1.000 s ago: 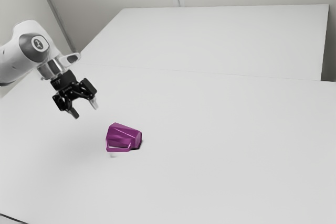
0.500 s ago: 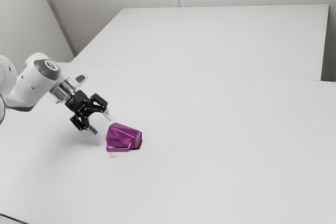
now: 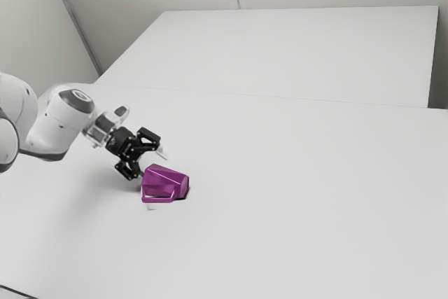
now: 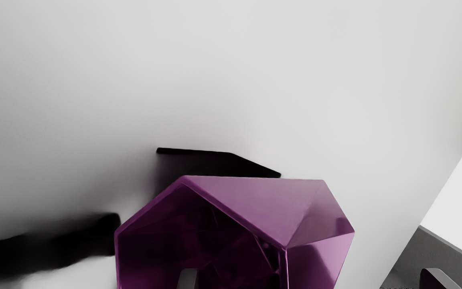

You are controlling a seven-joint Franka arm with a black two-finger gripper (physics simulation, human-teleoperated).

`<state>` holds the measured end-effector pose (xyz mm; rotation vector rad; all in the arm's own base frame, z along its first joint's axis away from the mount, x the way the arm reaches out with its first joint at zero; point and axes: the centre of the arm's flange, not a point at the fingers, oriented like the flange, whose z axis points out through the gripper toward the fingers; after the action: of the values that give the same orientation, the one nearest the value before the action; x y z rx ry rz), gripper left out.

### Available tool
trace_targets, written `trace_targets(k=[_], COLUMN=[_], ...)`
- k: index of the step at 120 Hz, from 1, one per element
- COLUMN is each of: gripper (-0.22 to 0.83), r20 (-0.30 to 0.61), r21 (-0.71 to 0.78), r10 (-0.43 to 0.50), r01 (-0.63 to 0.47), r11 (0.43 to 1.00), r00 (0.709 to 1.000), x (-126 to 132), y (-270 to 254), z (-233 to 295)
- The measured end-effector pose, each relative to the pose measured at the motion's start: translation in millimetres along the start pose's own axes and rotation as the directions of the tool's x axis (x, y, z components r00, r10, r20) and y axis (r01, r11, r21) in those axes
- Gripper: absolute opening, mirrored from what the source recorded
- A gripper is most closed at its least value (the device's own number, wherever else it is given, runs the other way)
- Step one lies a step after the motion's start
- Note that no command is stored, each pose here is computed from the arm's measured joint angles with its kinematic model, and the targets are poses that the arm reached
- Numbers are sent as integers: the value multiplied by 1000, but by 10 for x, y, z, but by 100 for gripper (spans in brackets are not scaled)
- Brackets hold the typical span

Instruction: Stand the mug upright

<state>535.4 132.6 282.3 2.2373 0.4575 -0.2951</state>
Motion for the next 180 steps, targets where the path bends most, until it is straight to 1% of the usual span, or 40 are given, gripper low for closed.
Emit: trace_targets(k=[3,5,20,29,42,56,72,79,88,97,109,125,139,149,161,180], gripper=[60,57,24,9,-2,-10,-14,-14,-15,-15,-16,-16,-16,-16,-15,-16], r20=[1,0,7,11,8,5,2,8,19,32,55,60,95,119,127,127], r21=[-4,-6,9,22,34,41,56,104,217,345,489,599,685,730,759,775], r10=[-3,-4,-14,-15,5,21,26,59,128,199,282,354,405,425,436,440], r01=[3,4,14,15,-5,-21,-26,-60,-129,-198,-272,-317,-355,-369,-370,-366], r11=[1000,1000,1000,1000,999,999,998,993,968,917,829,735,637,576,536,515], r00=[1000,1000,1000,1000,1000,1000,1000,998,992,979,958,933,909,897,891,889], x=[5,8,15,23,62,95,98,42,-58,-137,-191,-227,-258,-261,-243,-209], y=[3,4,25,64,233,401,511,671,905,1094,1270,1426,1537,1519,1477,1417], z=[13,17,41,50,44,76,90,95,89,92,132,89,141,193,214,266])
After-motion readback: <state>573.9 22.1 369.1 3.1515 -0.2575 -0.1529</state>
